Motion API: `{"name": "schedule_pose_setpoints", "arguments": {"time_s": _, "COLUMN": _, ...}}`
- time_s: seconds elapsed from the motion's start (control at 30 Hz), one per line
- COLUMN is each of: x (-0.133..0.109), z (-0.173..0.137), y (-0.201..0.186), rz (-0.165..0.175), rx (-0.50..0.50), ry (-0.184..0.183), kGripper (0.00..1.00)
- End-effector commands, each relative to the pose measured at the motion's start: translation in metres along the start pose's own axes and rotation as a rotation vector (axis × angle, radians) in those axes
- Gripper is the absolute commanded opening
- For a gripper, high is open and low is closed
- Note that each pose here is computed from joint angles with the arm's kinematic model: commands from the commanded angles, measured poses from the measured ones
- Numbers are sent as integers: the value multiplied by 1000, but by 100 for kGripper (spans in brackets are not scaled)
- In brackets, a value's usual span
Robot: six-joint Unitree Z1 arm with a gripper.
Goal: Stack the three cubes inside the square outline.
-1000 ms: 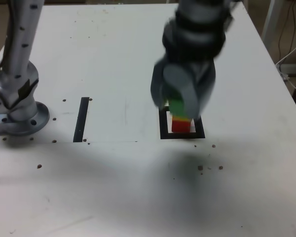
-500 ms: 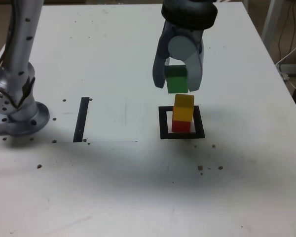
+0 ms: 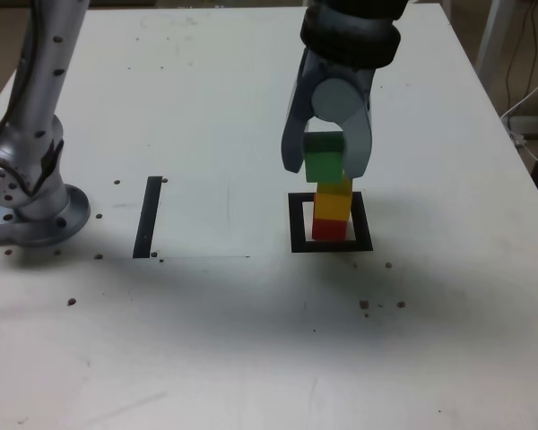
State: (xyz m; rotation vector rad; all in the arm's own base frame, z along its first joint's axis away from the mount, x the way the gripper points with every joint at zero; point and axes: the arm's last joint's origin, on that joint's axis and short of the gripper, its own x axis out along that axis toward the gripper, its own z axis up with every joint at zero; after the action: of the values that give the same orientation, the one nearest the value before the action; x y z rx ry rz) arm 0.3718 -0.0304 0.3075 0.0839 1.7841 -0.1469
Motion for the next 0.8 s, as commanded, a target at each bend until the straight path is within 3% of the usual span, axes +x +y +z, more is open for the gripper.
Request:
{"name": "schedule_pose_setpoints", "arguments": {"time_s": 0.0, "x": 2, "z": 1, "y": 0, "rz": -3, "rx": 3, "ry": 34, "kGripper": 19}}
{"name": "schedule_pose_setpoints", "arguments": {"time_s": 0.43, "x": 7, "z": 10, "y": 1, "rz": -3, "rx": 8, "ry": 41, "kGripper": 22}}
{"name": "schedule_pose_setpoints", "arguments": {"time_s": 0.5, "x": 8, "z": 10, "y": 1, "rz": -4, "rx": 9, "ry": 44, "kGripper": 37}}
{"name": "schedule_pose_setpoints", "arguments": {"time_s": 0.67, "x": 10, "z": 10, "y": 1, "rz": -4, "rx": 9, "ry": 52, "kGripper": 92}}
{"name": "schedule_pose_setpoints", "arguments": {"time_s": 0.77, "x": 11, "z": 10, "y": 1, "rz": -5, "rx": 10, "ry": 53, "kGripper": 100}}
